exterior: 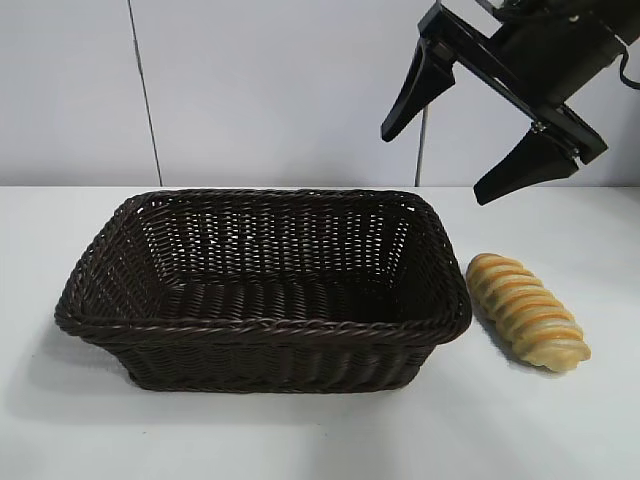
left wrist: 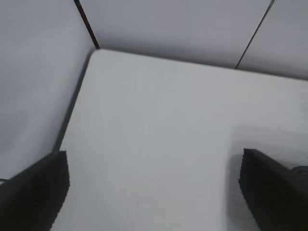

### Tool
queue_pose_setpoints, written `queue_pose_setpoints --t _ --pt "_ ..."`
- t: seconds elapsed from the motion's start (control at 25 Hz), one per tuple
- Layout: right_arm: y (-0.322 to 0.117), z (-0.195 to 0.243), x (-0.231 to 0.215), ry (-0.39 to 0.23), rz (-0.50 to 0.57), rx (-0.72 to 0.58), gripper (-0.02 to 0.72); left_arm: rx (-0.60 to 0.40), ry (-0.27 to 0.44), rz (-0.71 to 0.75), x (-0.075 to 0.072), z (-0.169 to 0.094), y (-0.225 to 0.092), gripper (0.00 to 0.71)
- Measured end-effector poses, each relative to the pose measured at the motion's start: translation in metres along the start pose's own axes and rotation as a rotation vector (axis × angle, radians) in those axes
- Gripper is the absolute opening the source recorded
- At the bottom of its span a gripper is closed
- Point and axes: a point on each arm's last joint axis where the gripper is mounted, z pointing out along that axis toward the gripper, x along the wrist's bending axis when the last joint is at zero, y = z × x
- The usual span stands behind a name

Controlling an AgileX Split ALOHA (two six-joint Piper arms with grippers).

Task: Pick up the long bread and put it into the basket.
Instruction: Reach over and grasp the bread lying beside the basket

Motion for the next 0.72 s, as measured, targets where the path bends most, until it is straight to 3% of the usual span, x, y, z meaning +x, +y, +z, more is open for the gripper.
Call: queue_pose_setpoints --t 0.12,0.24,0.56,0.72 --pt "0.000 0.000 0.000 -0.002 -0.002 0.002 0.694 -0.046 -0.023 0.014 -0.004 -0.026 -0.038 0.694" --pt "0.000 0.000 0.000 -0.005 -0.005 0.004 0.694 -0.052 -0.054 0.027 -0.008 -0.033 -0.080 0.694" --pt "-0.001 0.000 -0.001 -0.011 -0.011 0.010 0.694 -0.040 -0.065 0.028 -0.012 -0.023 -0.191 0.694" --pt "-0.001 0.000 -0.001 -0.010 -0.011 0.012 0.694 -0.008 -0.067 0.021 -0.014 -0.010 -0.230 0.694"
